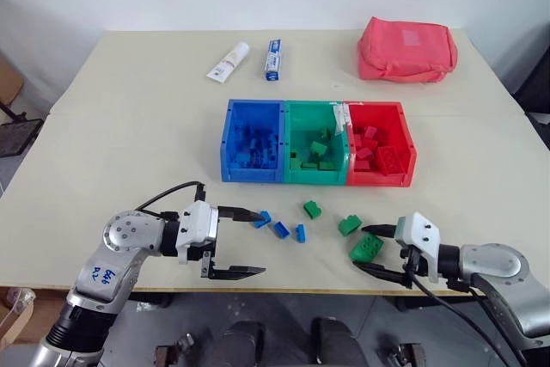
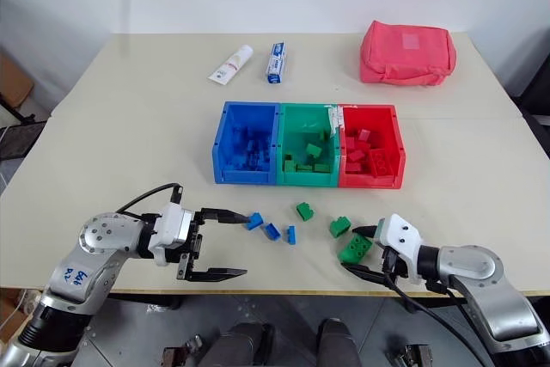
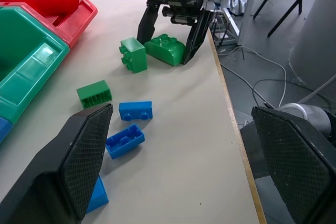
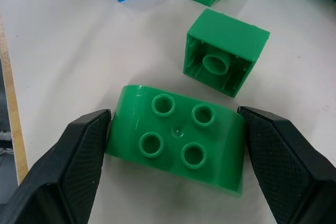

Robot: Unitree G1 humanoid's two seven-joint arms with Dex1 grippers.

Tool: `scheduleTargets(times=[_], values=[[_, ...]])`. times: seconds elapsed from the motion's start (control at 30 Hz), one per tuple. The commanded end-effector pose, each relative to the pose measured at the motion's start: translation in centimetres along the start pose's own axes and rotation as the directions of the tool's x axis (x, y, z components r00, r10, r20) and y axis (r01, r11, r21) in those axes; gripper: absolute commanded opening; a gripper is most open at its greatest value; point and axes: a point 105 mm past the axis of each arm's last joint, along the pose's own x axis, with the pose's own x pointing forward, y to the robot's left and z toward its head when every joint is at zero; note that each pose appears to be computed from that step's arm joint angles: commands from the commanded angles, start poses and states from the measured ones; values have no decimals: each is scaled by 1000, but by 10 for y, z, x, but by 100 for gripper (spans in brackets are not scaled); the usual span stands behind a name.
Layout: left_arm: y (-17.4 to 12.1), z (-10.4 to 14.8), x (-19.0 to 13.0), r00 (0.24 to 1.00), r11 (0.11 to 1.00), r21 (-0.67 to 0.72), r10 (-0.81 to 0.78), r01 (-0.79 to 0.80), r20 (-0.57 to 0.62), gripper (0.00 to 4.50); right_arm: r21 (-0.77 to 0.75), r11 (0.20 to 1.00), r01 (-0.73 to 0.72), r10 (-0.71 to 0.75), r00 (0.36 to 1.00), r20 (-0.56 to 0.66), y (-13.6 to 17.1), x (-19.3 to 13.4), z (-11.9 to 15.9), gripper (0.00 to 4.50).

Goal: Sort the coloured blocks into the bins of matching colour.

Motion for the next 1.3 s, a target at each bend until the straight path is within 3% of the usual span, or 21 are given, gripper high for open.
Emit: scheduleTargets(times=[0.03, 0.17, 0.23, 0.33, 0.43, 0.63, 0.77, 0.9, 1.03, 1.3], values=[[1, 9, 0, 999, 999, 34, 22, -23, 39, 450, 23, 999, -26, 24, 996, 84, 5, -9, 8, 356], [6, 7, -2, 989, 993, -8, 119, -119, 89, 450, 1, 1000, -26, 26, 985, 172, 2, -25, 42, 356], [15, 3, -12, 968, 972, -21, 234, -233, 96, 450, 14, 1000, 18, -21, 963, 269, -12, -30, 76, 356], [25, 4, -26, 927, 933, -49, 359, -356, 106, 450, 36, 997, 69, -78, 931, 357, -34, -22, 118, 356], [24, 2, -30, 916, 921, -50, 390, -387, 92, 450, 91, 988, 125, -152, 896, 418, -58, -11, 141, 356], [17, 3, -26, 921, 925, -49, 379, -376, 84, 450, 48, 981, 190, -195, 911, 364, -74, -11, 129, 356], [10, 3, -21, 942, 945, -41, 328, -325, 74, 450, 64, 983, 171, -183, 930, 318, -66, -35, 106, 356], [4, 8, 0, 974, 980, -21, 201, -200, 102, 450, 86, 971, 222, -236, 942, 239, -58, -70, 84, 449], [-2, 8, 19, 992, 997, 21, 67, -70, 106, 450, 30, 976, 216, -217, 974, 69, -33, -95, 56, 449], [2, 5, 45, 990, 994, 76, -87, 79, 112, 450, 107, 967, 233, -221, 968, -116, 9, -125, 16, 449]])
